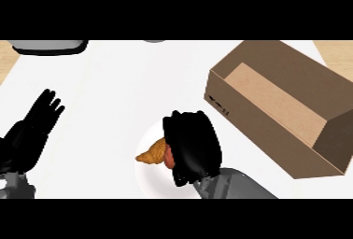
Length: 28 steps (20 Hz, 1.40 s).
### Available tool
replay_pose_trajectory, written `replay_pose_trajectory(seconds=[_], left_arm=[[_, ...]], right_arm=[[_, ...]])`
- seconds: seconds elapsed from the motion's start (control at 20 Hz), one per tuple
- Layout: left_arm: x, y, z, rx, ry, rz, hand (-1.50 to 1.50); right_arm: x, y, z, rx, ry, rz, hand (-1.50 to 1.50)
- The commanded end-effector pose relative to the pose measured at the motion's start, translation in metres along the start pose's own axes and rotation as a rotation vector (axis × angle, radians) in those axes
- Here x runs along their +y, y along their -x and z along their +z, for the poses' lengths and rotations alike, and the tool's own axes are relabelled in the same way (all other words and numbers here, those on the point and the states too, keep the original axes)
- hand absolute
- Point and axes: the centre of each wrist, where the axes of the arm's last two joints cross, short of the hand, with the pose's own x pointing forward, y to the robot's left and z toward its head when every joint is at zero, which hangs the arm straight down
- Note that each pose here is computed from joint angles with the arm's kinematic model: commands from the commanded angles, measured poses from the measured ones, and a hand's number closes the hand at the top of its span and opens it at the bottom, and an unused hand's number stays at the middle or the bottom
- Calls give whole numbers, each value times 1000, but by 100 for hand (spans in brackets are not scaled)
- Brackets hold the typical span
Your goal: Pick the sweet potato from the plate and place it in the cardboard box
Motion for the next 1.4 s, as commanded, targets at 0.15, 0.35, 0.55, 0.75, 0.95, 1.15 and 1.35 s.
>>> replay_pose_trajectory(seconds=[0.15,0.35,0.55,0.75,0.95,1.15,1.35], left_arm=[[-1,4,5,-1,14,4,0],[-3,3,11,3,-7,-2,0],[-8,-8,4,8,11,13,0],[0,0,12,-3,14,1,0],[5,-10,-2,-9,26,7,0],[-1,-5,12,-10,15,0,0],[-9,2,15,-3,17,-2,0]], right_arm=[[-75,-19,32,74,282,-51,150],[-103,-8,38,176,384,-71,150],[-125,8,36,259,445,-54,150],[-144,40,17,306,455,-65,150],[-143,75,-7,322,393,-8,150],[-133,107,-1,288,417,-17,150],[-135,124,-30,281,413,-17,150]])
